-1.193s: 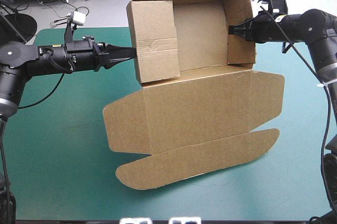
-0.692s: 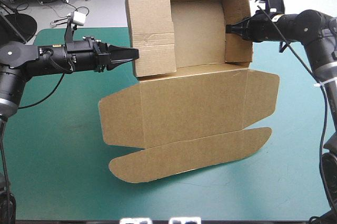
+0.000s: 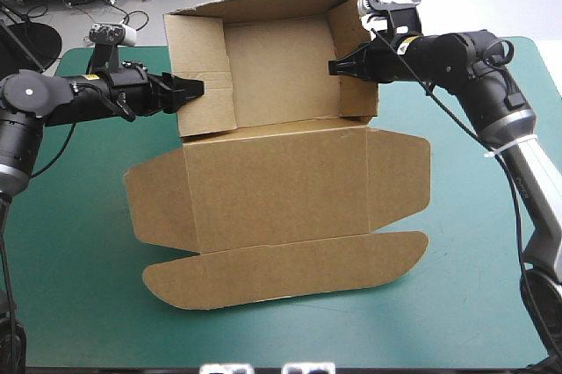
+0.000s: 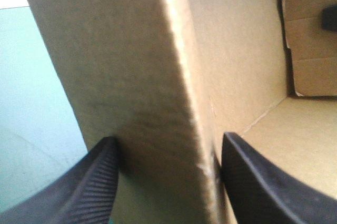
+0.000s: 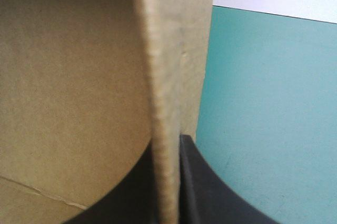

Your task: Fold the box

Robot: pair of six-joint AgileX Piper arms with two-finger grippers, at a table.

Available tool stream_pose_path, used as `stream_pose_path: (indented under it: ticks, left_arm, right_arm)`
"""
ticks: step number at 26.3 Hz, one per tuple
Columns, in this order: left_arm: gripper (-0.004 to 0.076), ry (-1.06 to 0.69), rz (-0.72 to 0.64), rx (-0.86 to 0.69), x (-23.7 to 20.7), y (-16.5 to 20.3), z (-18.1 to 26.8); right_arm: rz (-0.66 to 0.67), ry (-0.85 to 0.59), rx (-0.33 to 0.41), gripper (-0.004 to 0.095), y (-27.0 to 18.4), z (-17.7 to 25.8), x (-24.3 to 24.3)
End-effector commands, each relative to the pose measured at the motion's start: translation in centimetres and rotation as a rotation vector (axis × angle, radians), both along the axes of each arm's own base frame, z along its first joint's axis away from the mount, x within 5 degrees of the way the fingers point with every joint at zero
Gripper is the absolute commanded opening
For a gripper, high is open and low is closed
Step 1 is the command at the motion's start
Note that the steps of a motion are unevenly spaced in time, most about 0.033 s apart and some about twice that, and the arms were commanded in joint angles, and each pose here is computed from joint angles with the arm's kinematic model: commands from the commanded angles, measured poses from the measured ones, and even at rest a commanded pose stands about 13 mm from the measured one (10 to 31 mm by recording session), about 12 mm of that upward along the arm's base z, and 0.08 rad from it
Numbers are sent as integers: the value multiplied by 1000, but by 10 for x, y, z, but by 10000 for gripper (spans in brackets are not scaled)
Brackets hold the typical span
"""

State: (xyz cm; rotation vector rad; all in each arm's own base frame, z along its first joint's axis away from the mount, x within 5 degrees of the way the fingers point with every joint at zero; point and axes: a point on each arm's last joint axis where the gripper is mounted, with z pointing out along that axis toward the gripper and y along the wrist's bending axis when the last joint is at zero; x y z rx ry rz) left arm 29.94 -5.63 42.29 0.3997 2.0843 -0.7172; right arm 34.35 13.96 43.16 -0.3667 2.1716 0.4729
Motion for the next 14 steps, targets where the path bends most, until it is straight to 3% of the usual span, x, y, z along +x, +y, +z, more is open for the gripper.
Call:
stream_pose_path:
  ticks: [1,4,6,10,14]
  left_arm:
    - [392,-79,34,-72,-2,-2,19]
    - [207,-38,45,-99,0,-3,16]
    - [-11,-36,40,-102,0,-4,16]
    - [-10,-14,1,-109,-4,-24,17]
    - [-10,4,56,10,-4,-44,8]
  right_arm:
    - [32,-86,149,0,8,38,-26]
    - [27,-59,156,0,10,37,-28]
    - [24,-28,141,0,9,34,-29]
    - [-39,44,68,0,2,25,-28]
    - [-80,190,-14,0,0,5,-25]
